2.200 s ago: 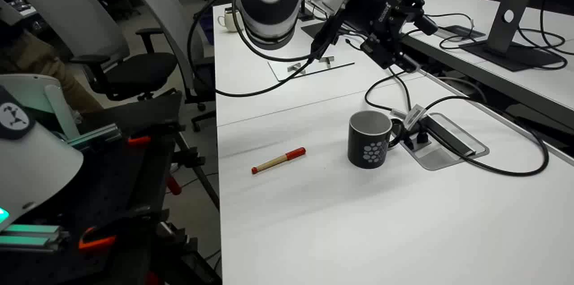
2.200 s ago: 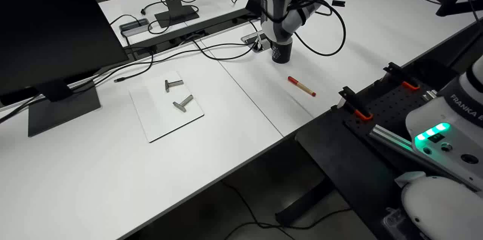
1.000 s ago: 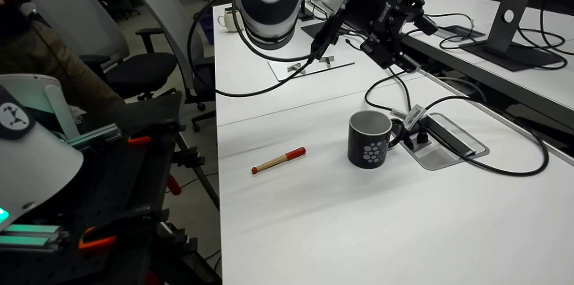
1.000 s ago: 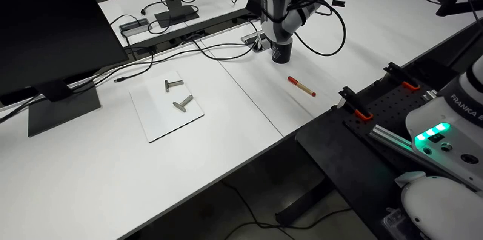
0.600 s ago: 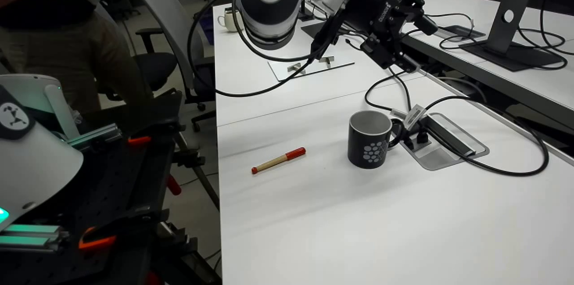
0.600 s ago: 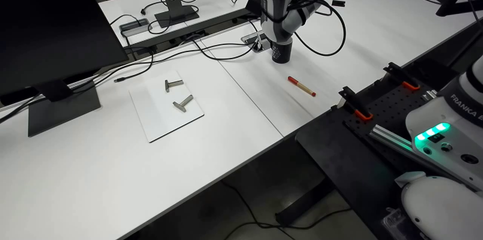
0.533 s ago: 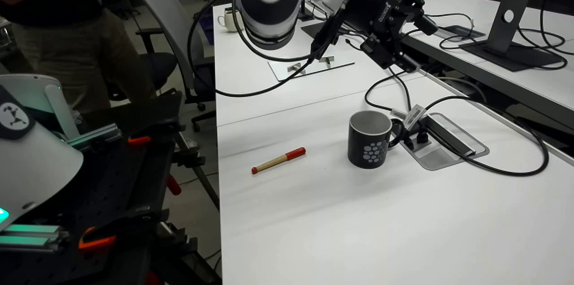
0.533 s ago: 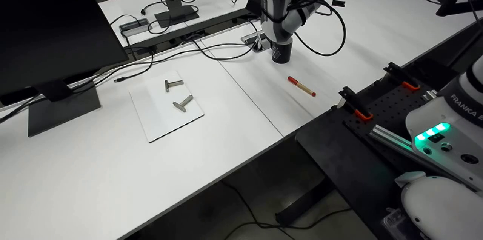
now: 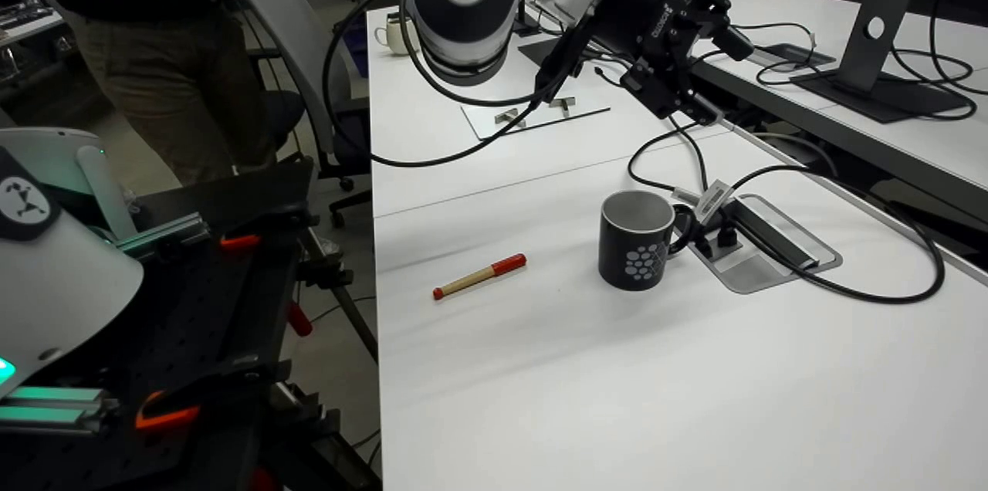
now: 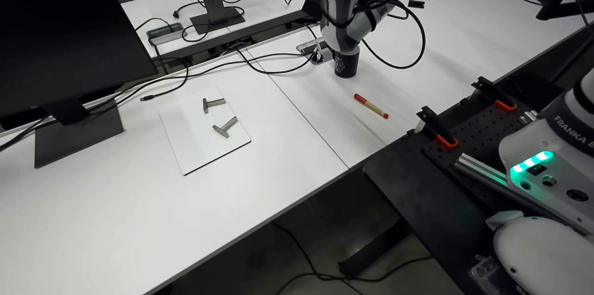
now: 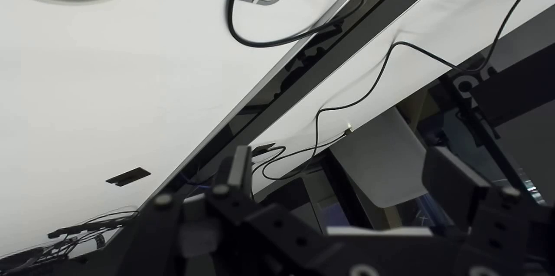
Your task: Pick the marker and put it in the cup
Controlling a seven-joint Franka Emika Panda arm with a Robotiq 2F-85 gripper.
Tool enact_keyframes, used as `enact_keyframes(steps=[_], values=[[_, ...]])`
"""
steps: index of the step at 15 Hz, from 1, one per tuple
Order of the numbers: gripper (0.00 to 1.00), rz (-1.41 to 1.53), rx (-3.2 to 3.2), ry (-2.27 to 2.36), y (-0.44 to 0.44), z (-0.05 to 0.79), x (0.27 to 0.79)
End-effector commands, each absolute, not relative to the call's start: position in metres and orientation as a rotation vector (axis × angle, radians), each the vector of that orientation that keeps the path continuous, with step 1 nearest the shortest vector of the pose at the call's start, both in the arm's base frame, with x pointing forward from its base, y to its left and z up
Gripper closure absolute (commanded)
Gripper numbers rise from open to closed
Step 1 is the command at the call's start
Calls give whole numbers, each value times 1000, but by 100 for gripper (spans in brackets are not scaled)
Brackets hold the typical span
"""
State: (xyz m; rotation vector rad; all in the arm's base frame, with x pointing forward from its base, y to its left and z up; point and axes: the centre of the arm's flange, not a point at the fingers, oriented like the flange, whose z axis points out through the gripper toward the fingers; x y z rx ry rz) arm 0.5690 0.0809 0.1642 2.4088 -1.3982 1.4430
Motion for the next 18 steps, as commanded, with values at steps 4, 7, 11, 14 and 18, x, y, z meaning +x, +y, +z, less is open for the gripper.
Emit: enact_keyframes(steps=[4, 7, 11, 14, 18], values=[[0, 1403, 2373, -1339, 80, 166, 564], [0, 1358, 2373, -1253, 72, 172, 559], [0, 1256, 2436, -1041, 63, 180, 548], [0, 1196, 2484, -868, 58, 179, 536], [0, 1107, 2601, -590, 61, 170, 511]])
